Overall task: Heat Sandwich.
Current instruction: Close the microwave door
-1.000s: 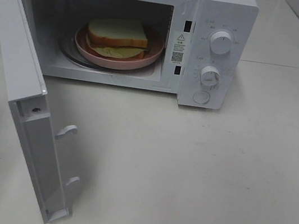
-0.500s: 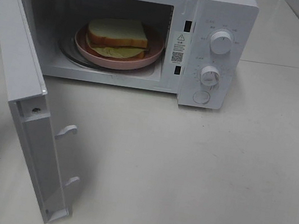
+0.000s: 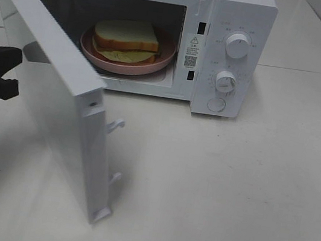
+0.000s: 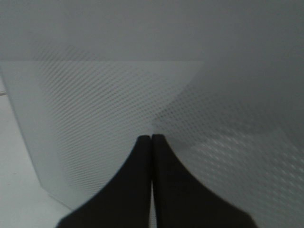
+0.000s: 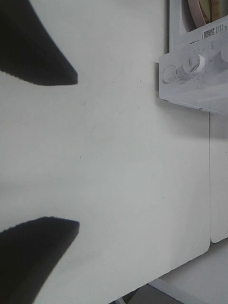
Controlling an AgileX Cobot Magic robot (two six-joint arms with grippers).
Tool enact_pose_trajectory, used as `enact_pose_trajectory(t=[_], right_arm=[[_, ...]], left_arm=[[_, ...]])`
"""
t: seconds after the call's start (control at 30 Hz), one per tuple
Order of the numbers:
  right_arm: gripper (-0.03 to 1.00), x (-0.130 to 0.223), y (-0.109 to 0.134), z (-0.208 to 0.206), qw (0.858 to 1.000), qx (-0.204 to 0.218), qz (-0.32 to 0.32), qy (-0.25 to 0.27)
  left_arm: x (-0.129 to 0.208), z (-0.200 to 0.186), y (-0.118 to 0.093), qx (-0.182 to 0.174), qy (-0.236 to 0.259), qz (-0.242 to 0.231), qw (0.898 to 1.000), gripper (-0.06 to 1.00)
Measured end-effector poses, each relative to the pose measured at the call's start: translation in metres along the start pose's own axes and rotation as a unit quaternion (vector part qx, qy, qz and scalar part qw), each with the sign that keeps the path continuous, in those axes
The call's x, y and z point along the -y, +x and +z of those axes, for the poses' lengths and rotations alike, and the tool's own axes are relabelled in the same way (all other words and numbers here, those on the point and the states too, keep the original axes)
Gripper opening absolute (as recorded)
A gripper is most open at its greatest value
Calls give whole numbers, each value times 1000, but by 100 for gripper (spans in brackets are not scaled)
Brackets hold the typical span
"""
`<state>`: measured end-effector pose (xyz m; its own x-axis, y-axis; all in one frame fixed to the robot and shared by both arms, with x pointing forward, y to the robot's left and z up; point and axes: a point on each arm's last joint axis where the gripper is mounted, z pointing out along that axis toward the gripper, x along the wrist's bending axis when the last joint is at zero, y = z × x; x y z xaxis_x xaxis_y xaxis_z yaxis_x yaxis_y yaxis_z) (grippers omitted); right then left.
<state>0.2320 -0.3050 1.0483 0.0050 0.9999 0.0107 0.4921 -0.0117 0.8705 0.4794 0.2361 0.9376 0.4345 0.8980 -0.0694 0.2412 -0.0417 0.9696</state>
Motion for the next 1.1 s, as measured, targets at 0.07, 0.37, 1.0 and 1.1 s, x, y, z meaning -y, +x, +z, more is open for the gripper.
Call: enact_pose_trajectory(t=[0.07, 0.37, 1.0, 1.1], right_arm=[[74, 0, 0, 0, 1000, 0, 0, 0], [74, 0, 0, 0, 1000, 0, 0, 0], [74, 0, 0, 0, 1000, 0, 0, 0], [74, 0, 0, 0, 1000, 0, 0, 0]], left_arm=[[0, 1, -3, 5, 0, 1, 1000, 0], [-13, 17, -29, 22, -22, -7, 999, 0], [-17, 62, -75, 24, -17, -29, 999, 0], [-19, 73, -84, 32, -21, -30, 999, 0]])
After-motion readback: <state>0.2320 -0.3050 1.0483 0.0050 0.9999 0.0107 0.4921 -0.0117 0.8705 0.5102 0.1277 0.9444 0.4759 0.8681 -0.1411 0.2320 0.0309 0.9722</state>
